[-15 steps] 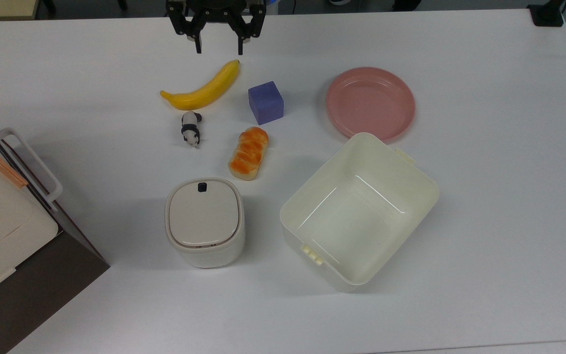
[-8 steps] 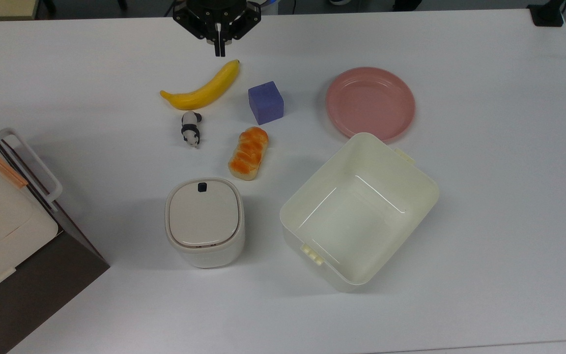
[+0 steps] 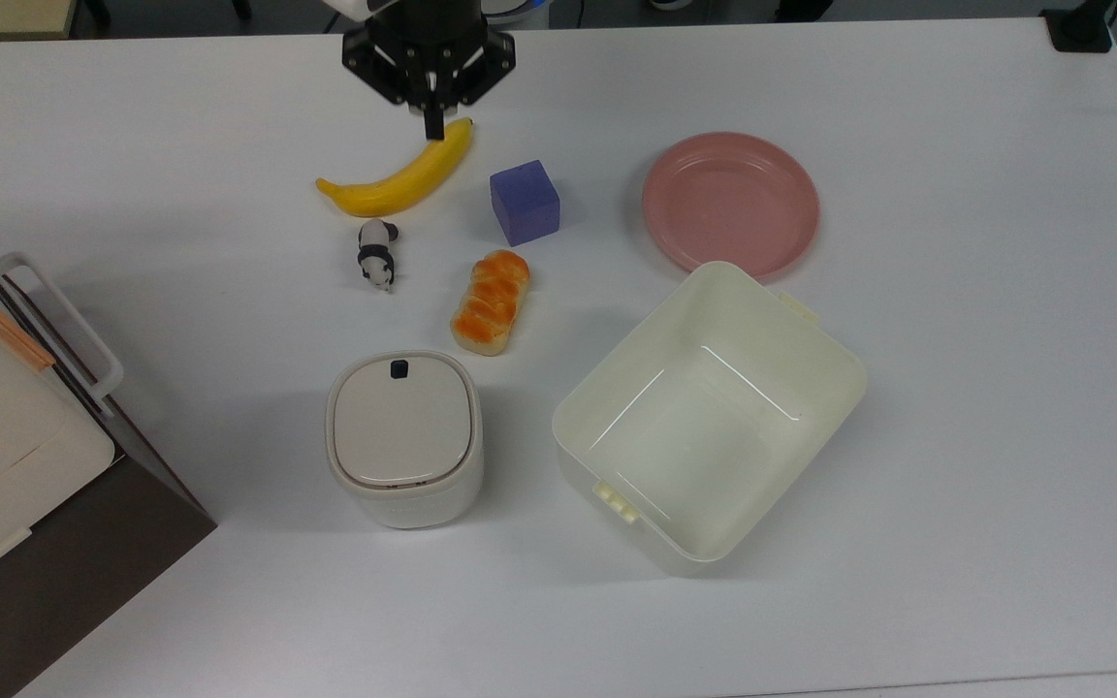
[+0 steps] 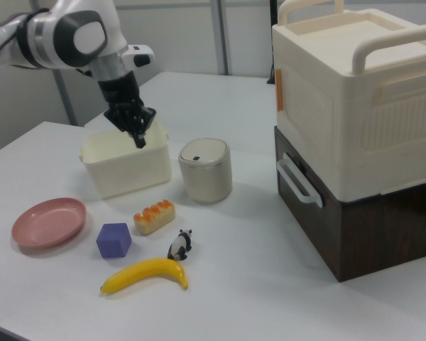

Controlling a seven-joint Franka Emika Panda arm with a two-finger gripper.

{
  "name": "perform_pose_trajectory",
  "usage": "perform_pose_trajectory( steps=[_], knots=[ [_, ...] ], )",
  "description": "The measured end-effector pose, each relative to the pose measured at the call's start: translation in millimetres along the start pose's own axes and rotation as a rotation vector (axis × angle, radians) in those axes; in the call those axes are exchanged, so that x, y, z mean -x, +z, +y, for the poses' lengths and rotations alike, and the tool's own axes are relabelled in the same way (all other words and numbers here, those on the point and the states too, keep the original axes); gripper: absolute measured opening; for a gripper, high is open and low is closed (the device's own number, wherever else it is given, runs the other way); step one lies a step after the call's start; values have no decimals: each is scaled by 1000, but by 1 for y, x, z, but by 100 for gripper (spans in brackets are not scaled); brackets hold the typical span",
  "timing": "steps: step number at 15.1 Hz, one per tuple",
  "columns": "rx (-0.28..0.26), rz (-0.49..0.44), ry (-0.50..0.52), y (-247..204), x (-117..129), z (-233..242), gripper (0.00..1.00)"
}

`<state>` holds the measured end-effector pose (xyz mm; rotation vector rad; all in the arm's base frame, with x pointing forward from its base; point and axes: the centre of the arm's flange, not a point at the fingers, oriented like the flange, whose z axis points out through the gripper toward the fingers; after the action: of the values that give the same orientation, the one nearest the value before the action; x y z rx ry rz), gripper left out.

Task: Open the trash can
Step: 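Move the gripper down and over toward the white trash can lid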

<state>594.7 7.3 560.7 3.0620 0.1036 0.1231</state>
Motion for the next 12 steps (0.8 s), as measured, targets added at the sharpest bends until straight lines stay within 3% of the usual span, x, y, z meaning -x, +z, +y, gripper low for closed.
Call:
perform_pose_trajectory(
  steps=[9,12],
  knots=[
    [12,246,-4,74,-68,0,1],
    [21,298,22,95,-84,19,1]
  ],
)
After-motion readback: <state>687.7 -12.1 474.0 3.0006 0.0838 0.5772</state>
